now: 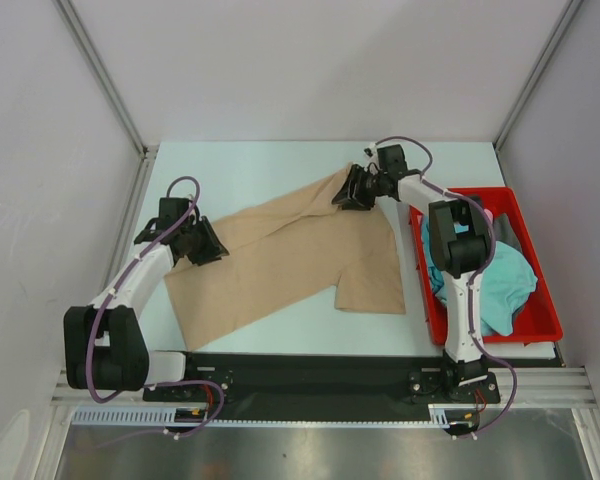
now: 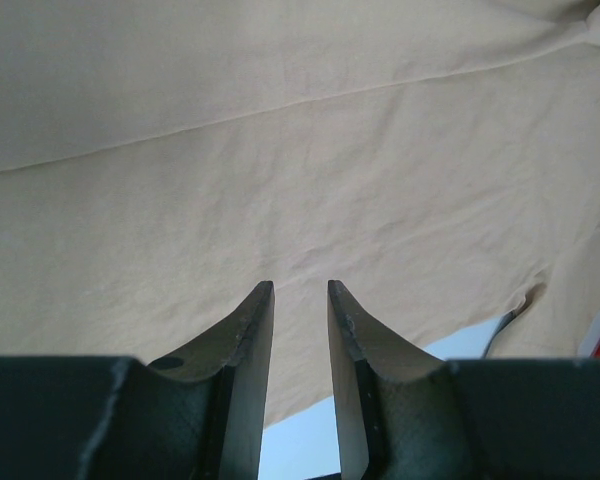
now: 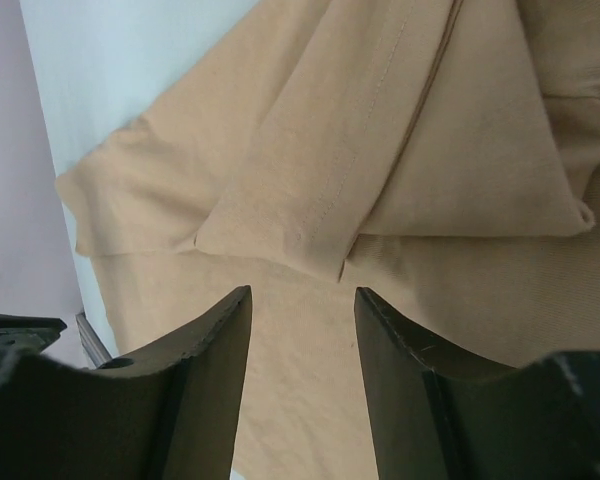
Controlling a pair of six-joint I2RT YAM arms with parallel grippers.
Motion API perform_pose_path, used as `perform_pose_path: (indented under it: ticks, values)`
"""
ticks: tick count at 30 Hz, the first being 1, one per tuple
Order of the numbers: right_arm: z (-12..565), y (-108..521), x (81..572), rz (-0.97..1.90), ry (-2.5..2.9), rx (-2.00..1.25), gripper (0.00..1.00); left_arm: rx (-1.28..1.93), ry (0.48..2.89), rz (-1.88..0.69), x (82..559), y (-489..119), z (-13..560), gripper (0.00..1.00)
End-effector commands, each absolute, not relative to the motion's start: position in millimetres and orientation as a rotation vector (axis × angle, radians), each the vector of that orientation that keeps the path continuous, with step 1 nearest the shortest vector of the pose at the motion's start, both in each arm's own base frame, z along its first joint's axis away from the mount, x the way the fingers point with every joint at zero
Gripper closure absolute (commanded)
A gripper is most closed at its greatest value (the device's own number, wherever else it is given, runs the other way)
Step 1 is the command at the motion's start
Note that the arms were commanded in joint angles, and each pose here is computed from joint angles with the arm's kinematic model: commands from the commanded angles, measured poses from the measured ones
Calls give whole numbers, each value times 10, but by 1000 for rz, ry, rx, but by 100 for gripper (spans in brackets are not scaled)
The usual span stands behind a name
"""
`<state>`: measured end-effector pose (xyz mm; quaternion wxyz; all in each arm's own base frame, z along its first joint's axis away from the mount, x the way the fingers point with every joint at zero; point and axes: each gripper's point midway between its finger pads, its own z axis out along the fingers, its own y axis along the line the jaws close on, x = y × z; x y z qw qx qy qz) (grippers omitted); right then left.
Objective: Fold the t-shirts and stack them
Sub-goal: Fold the tshirt
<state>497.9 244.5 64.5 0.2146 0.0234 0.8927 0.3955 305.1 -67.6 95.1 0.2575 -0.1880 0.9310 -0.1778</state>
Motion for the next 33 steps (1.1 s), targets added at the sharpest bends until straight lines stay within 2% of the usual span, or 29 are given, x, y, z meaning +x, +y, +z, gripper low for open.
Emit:
perform_pose_path:
  ticks: [1, 13, 23, 29, 33]
  values:
    - [659, 2474, 5035, 1090, 2440, 29, 48, -496, 2491, -518, 3072, -719, 1092, 67]
    - [515, 2624, 5113, 1143, 2429, 35, 53, -484, 2497, -521, 3081, -726, 1091, 66]
    - [614, 2807, 5114, 1257, 2385, 62, 58, -476, 2491, -512, 3108, -715, 1122, 66]
    - [706, 2874, 5093, 1311, 2376, 106, 67, -467, 2491, -514, 3133, -719, 1131, 66]
    - [755, 2864, 5083, 1332, 2378, 166, 78, -466, 2486, -515, 3150, -711, 1145, 66]
